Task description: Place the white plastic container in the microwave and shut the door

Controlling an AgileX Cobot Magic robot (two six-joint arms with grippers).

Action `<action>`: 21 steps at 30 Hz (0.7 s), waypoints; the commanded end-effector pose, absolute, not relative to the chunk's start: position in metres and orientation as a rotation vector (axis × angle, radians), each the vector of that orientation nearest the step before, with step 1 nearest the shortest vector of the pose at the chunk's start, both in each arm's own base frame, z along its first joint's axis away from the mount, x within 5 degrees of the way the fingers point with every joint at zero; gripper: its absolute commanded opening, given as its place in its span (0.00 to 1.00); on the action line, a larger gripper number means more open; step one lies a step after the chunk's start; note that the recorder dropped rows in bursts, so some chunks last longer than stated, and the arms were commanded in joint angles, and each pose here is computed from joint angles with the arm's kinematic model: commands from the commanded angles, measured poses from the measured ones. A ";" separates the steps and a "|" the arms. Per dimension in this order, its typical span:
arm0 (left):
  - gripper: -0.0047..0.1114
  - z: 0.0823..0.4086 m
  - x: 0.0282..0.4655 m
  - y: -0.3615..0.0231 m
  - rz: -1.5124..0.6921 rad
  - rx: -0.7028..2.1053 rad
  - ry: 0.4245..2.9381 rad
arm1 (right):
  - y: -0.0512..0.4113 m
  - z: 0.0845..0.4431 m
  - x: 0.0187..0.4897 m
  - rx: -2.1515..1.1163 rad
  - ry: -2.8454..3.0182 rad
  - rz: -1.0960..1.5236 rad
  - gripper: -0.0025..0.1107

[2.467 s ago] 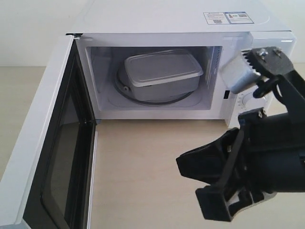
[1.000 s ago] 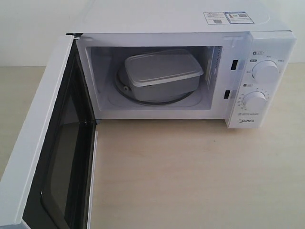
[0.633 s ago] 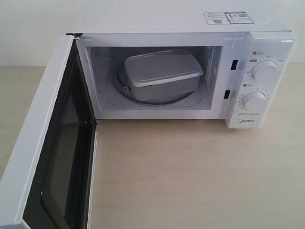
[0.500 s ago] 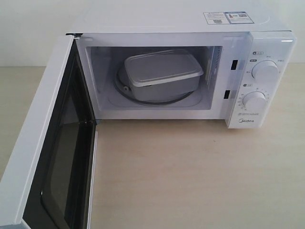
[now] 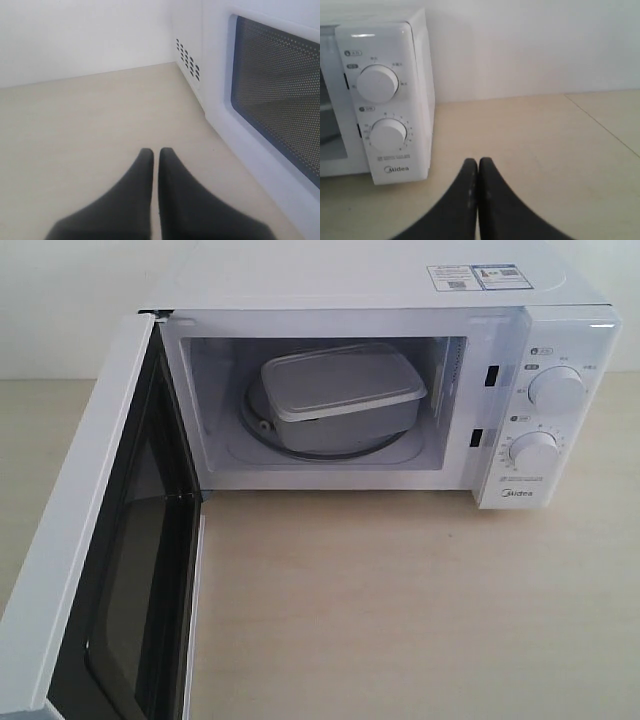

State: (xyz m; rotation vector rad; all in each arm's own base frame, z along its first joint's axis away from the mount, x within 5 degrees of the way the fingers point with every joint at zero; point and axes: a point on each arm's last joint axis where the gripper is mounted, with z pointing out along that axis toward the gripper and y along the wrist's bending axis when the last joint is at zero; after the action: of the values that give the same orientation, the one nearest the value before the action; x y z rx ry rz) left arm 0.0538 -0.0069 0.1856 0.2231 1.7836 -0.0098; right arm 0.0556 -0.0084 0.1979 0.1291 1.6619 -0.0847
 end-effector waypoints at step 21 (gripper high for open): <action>0.08 0.185 0.054 -0.007 -0.005 0.222 1.784 | 0.003 0.180 0.053 -0.045 1.847 0.060 0.02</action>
State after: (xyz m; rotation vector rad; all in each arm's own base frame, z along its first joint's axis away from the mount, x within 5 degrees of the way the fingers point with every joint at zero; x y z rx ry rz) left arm 0.0538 -0.0069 0.1856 0.2231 1.7836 -0.0098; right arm 0.0530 0.0017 0.1794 -0.0759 1.8601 0.0172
